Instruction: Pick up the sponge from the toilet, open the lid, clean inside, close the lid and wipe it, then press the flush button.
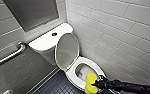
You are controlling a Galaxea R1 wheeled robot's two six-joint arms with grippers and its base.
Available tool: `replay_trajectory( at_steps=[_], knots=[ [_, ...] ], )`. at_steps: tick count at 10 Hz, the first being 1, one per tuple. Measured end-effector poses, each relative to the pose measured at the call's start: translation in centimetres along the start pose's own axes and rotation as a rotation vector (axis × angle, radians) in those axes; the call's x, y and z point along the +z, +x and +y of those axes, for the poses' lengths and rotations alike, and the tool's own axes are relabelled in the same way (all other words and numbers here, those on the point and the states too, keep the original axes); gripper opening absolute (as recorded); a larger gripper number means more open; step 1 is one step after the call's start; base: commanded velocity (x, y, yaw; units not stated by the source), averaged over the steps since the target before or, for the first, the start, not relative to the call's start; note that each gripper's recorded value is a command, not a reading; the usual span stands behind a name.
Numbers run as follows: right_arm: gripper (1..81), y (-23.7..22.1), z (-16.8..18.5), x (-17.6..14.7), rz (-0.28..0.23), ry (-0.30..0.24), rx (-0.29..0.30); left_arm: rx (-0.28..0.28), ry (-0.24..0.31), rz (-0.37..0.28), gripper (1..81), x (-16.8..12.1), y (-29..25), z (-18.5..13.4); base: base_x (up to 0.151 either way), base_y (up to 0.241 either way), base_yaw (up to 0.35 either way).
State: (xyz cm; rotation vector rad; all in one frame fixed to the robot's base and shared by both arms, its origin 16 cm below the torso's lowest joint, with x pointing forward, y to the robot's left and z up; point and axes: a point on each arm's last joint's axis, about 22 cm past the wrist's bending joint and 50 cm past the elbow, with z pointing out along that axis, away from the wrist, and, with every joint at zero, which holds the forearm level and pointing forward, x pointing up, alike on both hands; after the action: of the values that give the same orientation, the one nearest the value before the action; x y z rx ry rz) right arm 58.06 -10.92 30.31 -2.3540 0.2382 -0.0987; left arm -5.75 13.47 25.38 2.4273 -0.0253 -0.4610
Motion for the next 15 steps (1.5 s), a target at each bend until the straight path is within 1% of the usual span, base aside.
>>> replay_trajectory(
  at_steps=[2,4,6,7,8,10,12,13,15],
  knots=[
    [1.0,-1.0,3.5,-4.0,0.002,-0.037,0.021,0.001,-0.006,0.004,81.1,0.2,0.3,0.4,0.000,0.000,0.000],
    [1.0,-1.8,6.8,-8.6,0.006,-0.088,0.038,0.002,-0.007,0.004,81.1,0.3,0.4,0.5,0.000,0.000,0.000],
    [1.0,-2.0,10.5,-13.8,0.022,-0.164,0.055,0.012,-0.005,0.015,81.1,0.3,1.5,0.2,0.000,0.000,0.000],
    [1.0,-2.9,12.0,-15.7,0.020,-0.194,0.071,0.018,-0.001,0.021,81.1,0.1,2.0,-0.1,0.000,0.000,0.000],
    [1.0,-4.3,13.5,-16.7,0.005,-0.222,0.091,0.021,-0.004,0.027,81.1,-0.2,2.5,-0.3,0.000,0.000,0.000],
    [1.0,-10.1,17.7,-18.1,-0.067,-0.304,0.165,0.025,-0.024,0.037,81.1,-1.4,3.2,0.0,0.000,0.000,0.000],
    [1.0,-15.5,20.2,-18.4,-0.131,-0.342,0.223,0.041,-0.040,0.052,81.1,-3.1,4.9,-0.3,0.000,0.000,0.000],
    [1.0,-18.4,21.5,-18.6,-0.158,-0.359,0.253,0.059,-0.051,0.075,81.1,-3.8,7.0,-0.1,0.000,0.000,0.000],
    [1.0,-25.9,24.7,-19.5,-0.204,-0.394,0.332,0.096,-0.085,0.122,81.1,-5.7,11.0,0.8,0.000,0.000,0.000]
  ],
)
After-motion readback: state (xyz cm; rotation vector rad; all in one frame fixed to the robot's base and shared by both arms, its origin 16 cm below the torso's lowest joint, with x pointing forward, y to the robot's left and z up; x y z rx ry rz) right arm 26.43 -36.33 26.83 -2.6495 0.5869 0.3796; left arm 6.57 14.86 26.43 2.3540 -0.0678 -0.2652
